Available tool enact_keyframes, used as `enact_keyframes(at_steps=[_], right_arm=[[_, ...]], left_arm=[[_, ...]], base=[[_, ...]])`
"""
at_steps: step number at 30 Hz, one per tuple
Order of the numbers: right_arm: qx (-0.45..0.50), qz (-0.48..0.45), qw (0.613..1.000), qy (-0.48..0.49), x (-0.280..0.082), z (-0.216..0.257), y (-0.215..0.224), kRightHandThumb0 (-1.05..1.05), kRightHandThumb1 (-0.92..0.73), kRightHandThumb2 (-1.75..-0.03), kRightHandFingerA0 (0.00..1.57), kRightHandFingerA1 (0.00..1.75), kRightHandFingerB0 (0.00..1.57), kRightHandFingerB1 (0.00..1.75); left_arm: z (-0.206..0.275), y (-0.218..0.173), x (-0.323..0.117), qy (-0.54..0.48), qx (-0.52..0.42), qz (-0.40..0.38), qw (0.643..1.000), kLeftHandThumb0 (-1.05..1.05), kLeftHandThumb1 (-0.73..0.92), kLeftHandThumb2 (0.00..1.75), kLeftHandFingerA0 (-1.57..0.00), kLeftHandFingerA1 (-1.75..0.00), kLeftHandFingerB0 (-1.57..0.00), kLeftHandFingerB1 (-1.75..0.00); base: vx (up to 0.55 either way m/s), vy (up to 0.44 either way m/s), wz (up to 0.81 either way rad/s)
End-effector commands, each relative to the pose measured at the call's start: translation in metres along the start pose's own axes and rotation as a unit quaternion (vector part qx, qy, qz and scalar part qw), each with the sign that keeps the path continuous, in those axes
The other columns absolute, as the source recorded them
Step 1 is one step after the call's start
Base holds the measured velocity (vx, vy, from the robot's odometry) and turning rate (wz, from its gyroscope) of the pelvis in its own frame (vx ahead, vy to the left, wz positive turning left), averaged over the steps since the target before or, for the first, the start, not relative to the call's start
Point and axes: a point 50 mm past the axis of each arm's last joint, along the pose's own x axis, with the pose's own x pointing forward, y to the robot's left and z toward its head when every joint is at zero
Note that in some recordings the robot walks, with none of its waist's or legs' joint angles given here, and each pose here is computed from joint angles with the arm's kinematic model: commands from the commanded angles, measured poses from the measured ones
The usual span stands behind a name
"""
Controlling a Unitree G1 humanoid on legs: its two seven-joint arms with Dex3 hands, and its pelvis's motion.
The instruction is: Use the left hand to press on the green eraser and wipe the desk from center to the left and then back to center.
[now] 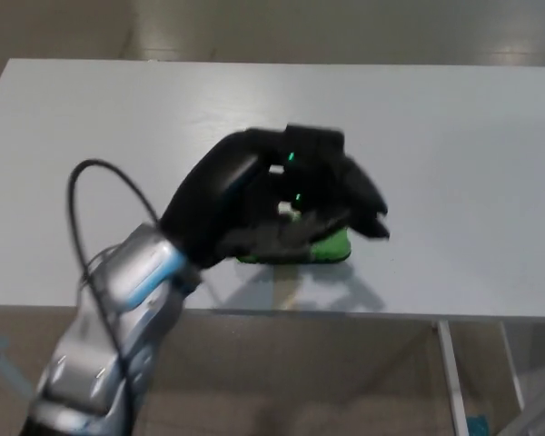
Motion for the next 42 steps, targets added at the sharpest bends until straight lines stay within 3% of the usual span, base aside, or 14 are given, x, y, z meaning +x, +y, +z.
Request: enact_keyframes(at_steps=[1, 7, 8, 11, 12, 25, 26, 37, 38, 42], right_arm=[[0.009, 0.006, 1.000, 0.000, -0.007, -0.005, 0.002, -0.45, -0.79, -0.64, 0.79, 0.57, 0.60, 0.38], [0.007, 0.007, 1.000, 0.001, -0.006, -0.004, 0.003, -0.46, -0.79, -0.64, 0.79, 0.57, 0.60, 0.38], [0.006, 0.009, 1.000, 0.001, -0.006, -0.004, 0.003, -0.46, -0.79, -0.64, 0.77, 0.57, 0.60, 0.38], [0.007, 0.011, 1.000, 0.001, -0.005, -0.004, 0.002, -0.46, -0.79, -0.64, 0.77, 0.57, 0.60, 0.38], [0.007, 0.011, 1.000, -0.001, -0.005, -0.003, 0.003, -0.46, -0.79, -0.64, 0.77, 0.57, 0.60, 0.38], [0.014, 0.016, 1.000, 0.002, -0.007, -0.004, 0.005, -0.47, -0.80, -0.65, 0.77, 0.57, 0.60, 0.39], [0.017, 0.015, 1.000, 0.002, -0.007, -0.005, 0.005, -0.46, -0.79, -0.64, 0.78, 0.56, 0.62, 0.39], [0.019, 0.025, 0.999, 0.004, -0.008, -0.005, 0.006, -0.48, -0.79, -0.64, 0.77, 0.57, 0.62, 0.39], [0.021, 0.027, 0.999, 0.004, -0.008, -0.005, 0.005, -0.48, -0.79, -0.64, 0.77, 0.57, 0.63, 0.39], [0.021, 0.030, 0.999, 0.003, -0.009, -0.006, 0.006, -0.48, -0.79, -0.64, 0.77, 0.57, 0.63, 0.39]], left_arm=[[-0.027, 0.014, 0.030, 0.073, 0.014, 0.099, 0.992, -0.15, 0.82, 0.65, -0.99, -0.74, -0.94, -0.89], [-0.044, 0.020, 0.047, 0.105, 0.003, 0.164, 0.981, -0.13, 0.81, 0.69, -1.02, -0.78, -0.98, -0.76], [-0.048, 0.021, 0.049, 0.113, -0.012, 0.180, 0.977, -0.22, 0.72, 0.85, -0.99, -0.83, -0.97, -0.80], [-0.054, 0.022, 0.051, 0.125, -0.030, 0.201, 0.971, -0.22, 0.73, 0.85, -1.00, -0.83, -0.97, -0.80], [-0.058, 0.023, 0.052, 0.133, -0.034, 0.211, 0.968, -0.14, 0.82, 0.68, -1.03, -0.78, -0.98, -0.77], [-0.087, 0.024, 0.043, 0.184, -0.005, 0.234, 0.955, -0.14, 0.84, 0.66, -1.02, -0.80, -0.97, -0.79], [-0.089, 0.022, 0.043, 0.187, -0.005, 0.232, 0.954, -0.23, 0.72, 0.87, -0.99, -0.86, -0.95, -0.85], [-0.104, 0.013, 0.038, 0.208, 0.004, 0.230, 0.951, -0.22, 0.72, 0.87, -0.99, -0.87, -0.95, -0.85], [-0.105, 0.012, 0.038, 0.210, 0.004, 0.231, 0.950, -0.13, 0.83, 0.69, -1.02, -0.84, -0.97, -0.82], [-0.111, 0.006, 0.036, 0.215, -0.006, 0.231, 0.949, -0.13, 0.83, 0.70, -1.02, -0.84, -0.98, -0.82]], base=[[0.00, 0.000, 0.00], [0.00, 0.000, 0.00], [0.00, 0.000, 0.00], [0.00, 0.000, 0.00], [0.00, 0.000, 0.00], [0.00, 0.000, 0.00], [0.00, 0.000, 0.00], [0.00, 0.000, 0.00], [0.00, 0.000, 0.00], [0.00, 0.000, 0.00]])
